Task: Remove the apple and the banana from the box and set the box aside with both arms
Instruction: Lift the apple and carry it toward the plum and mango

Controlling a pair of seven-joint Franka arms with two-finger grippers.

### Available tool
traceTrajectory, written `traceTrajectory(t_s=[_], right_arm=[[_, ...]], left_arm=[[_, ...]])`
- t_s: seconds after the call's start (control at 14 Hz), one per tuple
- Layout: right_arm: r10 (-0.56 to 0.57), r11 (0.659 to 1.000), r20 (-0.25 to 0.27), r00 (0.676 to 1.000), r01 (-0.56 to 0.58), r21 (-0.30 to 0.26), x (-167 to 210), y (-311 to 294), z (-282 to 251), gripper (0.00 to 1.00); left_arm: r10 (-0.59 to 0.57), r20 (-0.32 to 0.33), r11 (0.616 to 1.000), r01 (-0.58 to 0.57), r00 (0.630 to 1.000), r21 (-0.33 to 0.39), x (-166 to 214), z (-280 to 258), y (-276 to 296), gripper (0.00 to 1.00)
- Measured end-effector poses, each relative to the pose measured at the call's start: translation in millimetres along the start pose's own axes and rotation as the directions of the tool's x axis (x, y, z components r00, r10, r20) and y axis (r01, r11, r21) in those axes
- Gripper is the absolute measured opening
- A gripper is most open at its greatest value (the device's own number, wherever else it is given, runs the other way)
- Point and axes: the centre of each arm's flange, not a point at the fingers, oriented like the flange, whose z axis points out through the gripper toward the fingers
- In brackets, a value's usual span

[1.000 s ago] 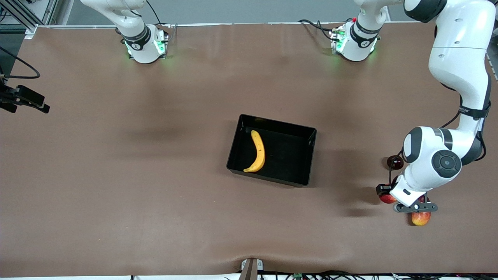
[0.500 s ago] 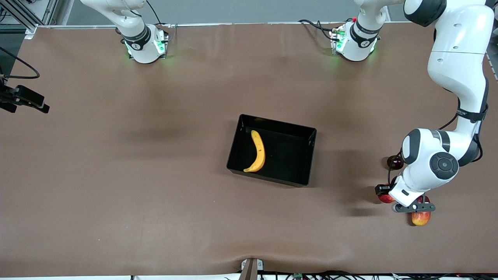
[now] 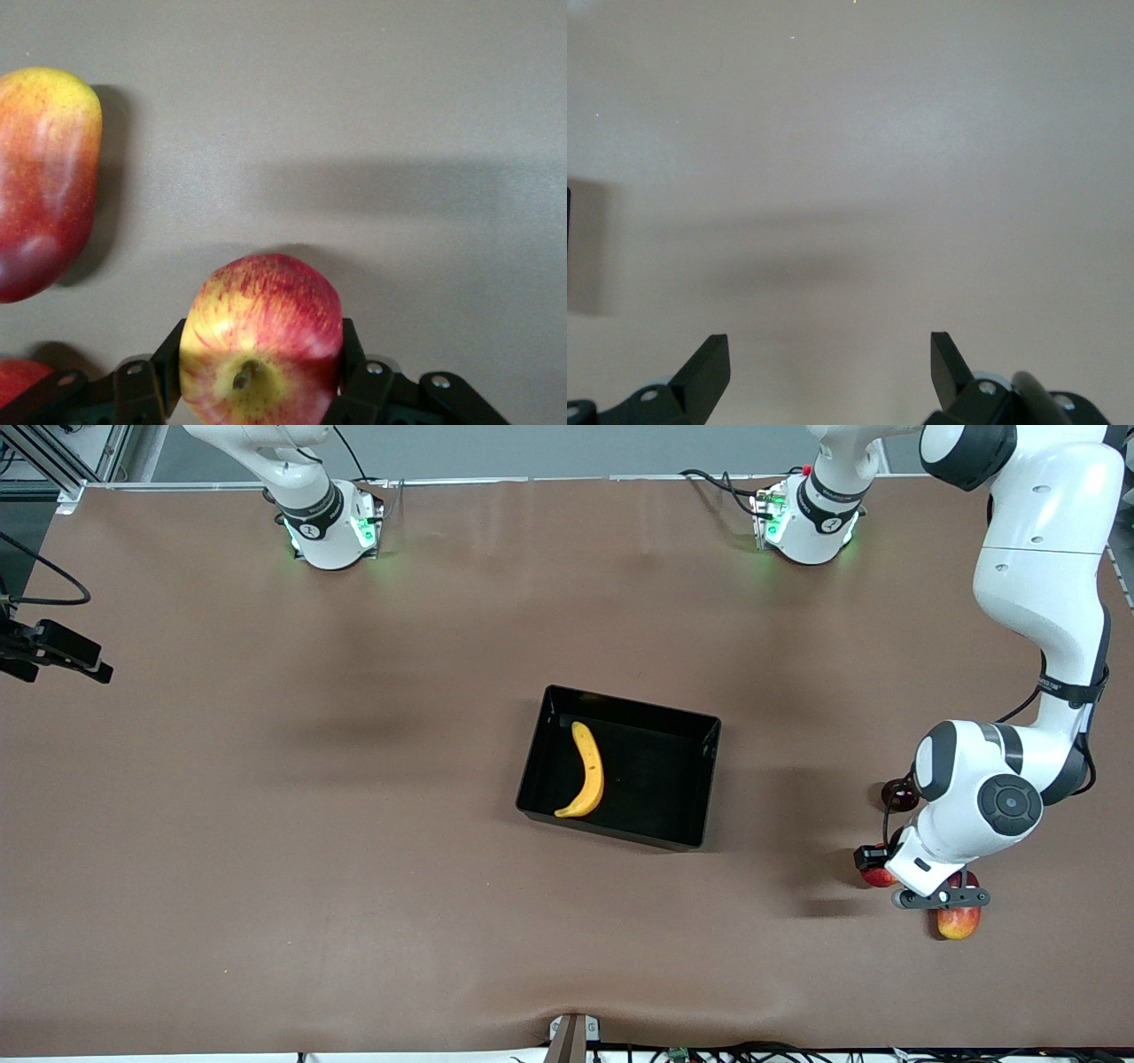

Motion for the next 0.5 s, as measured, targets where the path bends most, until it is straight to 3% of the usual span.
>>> traceTrajectory(t_s=[0.5], right_arm=[[0.0,1.0,0.0,1.0,0.0,0.0,0.0,0.0,0.1,1.0]], left_arm=[[-0.013,0.009,1.0,0.013,1.0,0.0,-1.4,6.4,-5.3,0.67]])
